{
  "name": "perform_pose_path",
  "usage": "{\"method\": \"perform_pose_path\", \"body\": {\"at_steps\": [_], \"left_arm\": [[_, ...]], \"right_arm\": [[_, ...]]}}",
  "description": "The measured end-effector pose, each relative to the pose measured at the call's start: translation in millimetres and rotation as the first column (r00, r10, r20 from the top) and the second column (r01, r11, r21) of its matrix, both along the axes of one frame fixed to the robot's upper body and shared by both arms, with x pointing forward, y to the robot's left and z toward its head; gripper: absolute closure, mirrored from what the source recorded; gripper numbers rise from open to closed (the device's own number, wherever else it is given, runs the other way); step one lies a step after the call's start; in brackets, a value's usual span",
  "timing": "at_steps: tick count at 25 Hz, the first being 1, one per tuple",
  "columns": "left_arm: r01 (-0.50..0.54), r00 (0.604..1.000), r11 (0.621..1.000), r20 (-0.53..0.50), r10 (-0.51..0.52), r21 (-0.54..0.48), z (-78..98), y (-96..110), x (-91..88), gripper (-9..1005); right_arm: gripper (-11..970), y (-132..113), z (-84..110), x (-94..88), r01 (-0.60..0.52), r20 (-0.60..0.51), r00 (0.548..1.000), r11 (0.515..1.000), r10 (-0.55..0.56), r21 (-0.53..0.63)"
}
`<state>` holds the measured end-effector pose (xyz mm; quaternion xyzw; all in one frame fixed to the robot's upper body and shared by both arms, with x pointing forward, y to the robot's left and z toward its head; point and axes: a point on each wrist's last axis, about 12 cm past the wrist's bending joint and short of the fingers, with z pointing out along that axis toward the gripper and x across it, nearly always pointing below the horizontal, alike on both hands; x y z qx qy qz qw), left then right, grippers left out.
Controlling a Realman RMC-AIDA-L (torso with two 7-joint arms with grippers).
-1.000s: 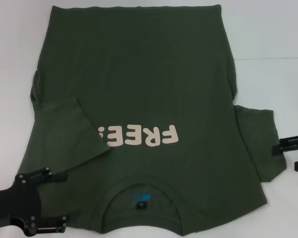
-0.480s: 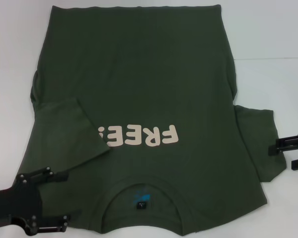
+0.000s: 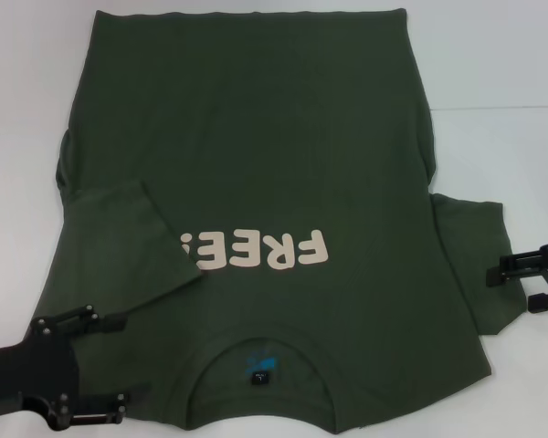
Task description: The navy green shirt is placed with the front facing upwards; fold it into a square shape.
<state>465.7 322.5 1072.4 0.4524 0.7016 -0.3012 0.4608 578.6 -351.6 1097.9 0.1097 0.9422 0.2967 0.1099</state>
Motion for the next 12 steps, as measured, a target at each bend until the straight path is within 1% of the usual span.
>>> {"method": "perform_pose_path", "body": {"at_steps": [12], "left_arm": [[-0.001, 1.0, 1.0, -0.001, 0.001, 0.0, -0.4, -0.1, -0.2, 102]], "right_arm": [[44, 4.7, -2.1, 0.7, 0.001, -0.001, 1.0, 1.0, -0.001, 0.017]]}}
